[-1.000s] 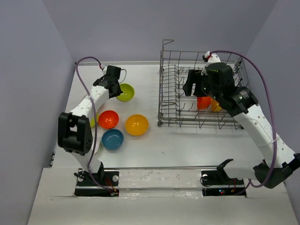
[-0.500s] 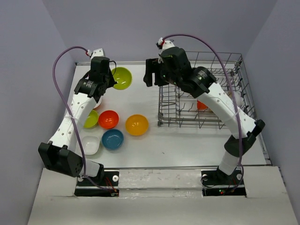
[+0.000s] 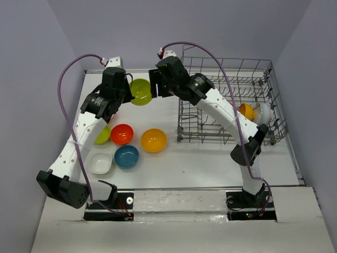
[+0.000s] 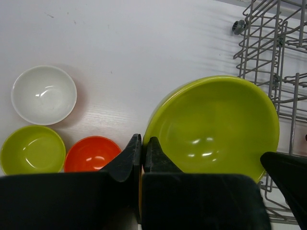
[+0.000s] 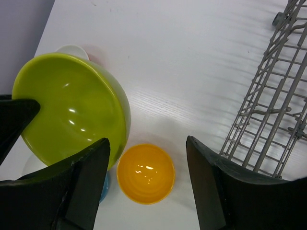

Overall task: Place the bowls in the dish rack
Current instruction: Pass from the left arm to the right

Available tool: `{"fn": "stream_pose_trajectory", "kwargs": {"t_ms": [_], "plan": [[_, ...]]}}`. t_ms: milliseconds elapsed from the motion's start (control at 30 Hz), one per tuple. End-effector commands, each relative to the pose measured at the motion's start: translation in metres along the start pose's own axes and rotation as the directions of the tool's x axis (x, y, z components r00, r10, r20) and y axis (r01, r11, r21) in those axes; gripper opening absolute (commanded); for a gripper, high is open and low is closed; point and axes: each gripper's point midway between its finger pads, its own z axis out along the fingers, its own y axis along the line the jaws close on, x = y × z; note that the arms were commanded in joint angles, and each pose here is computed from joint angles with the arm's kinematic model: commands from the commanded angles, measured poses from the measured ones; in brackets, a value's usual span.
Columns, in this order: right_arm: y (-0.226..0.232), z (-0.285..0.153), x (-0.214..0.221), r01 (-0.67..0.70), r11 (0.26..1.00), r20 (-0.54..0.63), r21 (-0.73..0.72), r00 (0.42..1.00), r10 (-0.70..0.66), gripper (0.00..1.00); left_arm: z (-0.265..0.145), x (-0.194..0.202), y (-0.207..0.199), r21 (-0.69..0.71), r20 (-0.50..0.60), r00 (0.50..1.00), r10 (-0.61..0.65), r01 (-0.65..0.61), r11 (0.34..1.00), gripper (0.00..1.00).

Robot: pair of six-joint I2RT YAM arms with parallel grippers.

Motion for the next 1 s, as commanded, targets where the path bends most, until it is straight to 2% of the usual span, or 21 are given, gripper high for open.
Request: {"fn": "stream_pose_trajectory", "kwargs": {"t_ms": [0, 467, 533, 733, 967], "plan": [[0.009, -0.010, -0.023, -0.039, 0.999, 0.077, -0.017, 0.996, 0.040, 0.69, -0.020, -0.022, -0.011, 0.059, 0.076, 0.997, -0.018, 0.014, 0.998, 0.00], [0.007, 0.004, -0.017, -0.035, 0.999, 0.070, 0.008, 0.997, 0.035, 0.65, -0.030, -0.023, -0.030, 0.105, 0.081, 0.997, -0.020, 0.012, 0.994, 0.00], [0.007, 0.004, -0.017, -0.036, 0.999, 0.072, 0.009, 0.997, 0.035, 0.62, -0.031, -0.023, -0.030, 0.104, 0.080, 0.997, -0.020, 0.011, 0.995, 0.00], [0.005, 0.008, -0.014, -0.030, 0.999, 0.068, 0.024, 0.997, 0.028, 0.44, -0.033, -0.023, -0.032, 0.108, 0.081, 0.997, -0.016, 0.008, 0.994, 0.00], [0.005, 0.014, -0.005, -0.021, 0.999, 0.044, 0.027, 0.999, 0.020, 0.43, -0.035, -0.026, -0.034, 0.112, 0.088, 0.996, -0.016, 0.006, 0.994, 0.00]]}}
